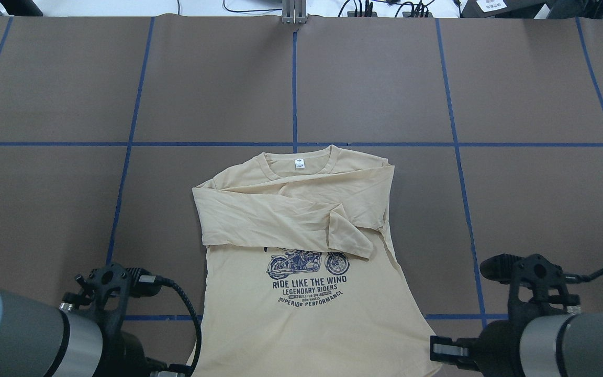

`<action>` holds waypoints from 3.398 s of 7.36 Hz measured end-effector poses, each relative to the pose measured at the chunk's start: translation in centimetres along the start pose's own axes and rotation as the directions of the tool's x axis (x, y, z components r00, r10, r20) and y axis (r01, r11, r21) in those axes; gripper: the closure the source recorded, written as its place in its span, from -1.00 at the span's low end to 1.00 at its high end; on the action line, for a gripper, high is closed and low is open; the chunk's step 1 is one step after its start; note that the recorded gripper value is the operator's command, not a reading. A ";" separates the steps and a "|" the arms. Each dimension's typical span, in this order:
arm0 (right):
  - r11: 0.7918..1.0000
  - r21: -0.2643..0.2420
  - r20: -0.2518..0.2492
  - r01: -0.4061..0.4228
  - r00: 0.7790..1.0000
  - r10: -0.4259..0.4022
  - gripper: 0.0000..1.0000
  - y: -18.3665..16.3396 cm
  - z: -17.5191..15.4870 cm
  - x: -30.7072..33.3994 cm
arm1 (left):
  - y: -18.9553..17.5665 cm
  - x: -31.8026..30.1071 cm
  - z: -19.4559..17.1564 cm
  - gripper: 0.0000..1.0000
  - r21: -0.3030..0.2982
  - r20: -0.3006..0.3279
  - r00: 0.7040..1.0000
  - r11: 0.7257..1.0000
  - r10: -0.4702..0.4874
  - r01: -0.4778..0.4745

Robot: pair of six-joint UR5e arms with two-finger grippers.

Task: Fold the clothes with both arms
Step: 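Lift the hem with both grippers and fold it toward the collar, then lay the hem on the collar edge and open both grippers, then move the left gripper down to the folded shirt's side edge nearest it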

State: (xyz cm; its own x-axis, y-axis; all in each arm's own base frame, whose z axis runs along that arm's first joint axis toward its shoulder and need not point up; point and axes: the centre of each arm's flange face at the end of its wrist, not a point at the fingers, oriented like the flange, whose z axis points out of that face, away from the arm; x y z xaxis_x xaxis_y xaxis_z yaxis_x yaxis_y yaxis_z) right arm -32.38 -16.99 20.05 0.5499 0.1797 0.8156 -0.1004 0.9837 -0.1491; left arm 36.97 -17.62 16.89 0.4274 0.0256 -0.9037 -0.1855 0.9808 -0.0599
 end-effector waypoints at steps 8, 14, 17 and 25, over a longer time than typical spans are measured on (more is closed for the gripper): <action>0.919 0.349 -0.020 -0.184 0.979 0.203 1.00 -23.4 3.7 -5.5 | -23.4 -3.7 -1.8 1.00 0.436 0.213 0.972 0.900 -0.103 0.000; 0.917 0.374 -0.067 -0.142 0.982 0.179 -0.99 -32.4 17.1 -3.8 | -32.5 -8.3 8.8 -1.00 0.465 0.239 0.964 0.885 -0.115 -0.009; 0.914 0.378 -0.052 -0.145 0.983 0.177 -1.00 -33.2 16.3 -4.6 | -31.4 -6.9 7.8 -1.00 0.472 0.178 0.982 0.881 -0.057 -0.034; 0.918 0.368 -0.043 -0.145 0.984 0.173 -1.00 -33.4 15.5 -4.6 | -17.6 -6.2 16.2 -0.07 0.265 0.158 0.983 0.956 0.090 -0.130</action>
State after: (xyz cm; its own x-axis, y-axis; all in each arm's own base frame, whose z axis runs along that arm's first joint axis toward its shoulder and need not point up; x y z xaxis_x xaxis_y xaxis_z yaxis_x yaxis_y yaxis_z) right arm -44.42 -50.68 30.00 0.5593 0.3469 0.7529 -0.4773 0.8773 -0.0496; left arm 51.96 -31.95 30.42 0.5433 0.1437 -0.8271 0.0016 0.9851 0.1722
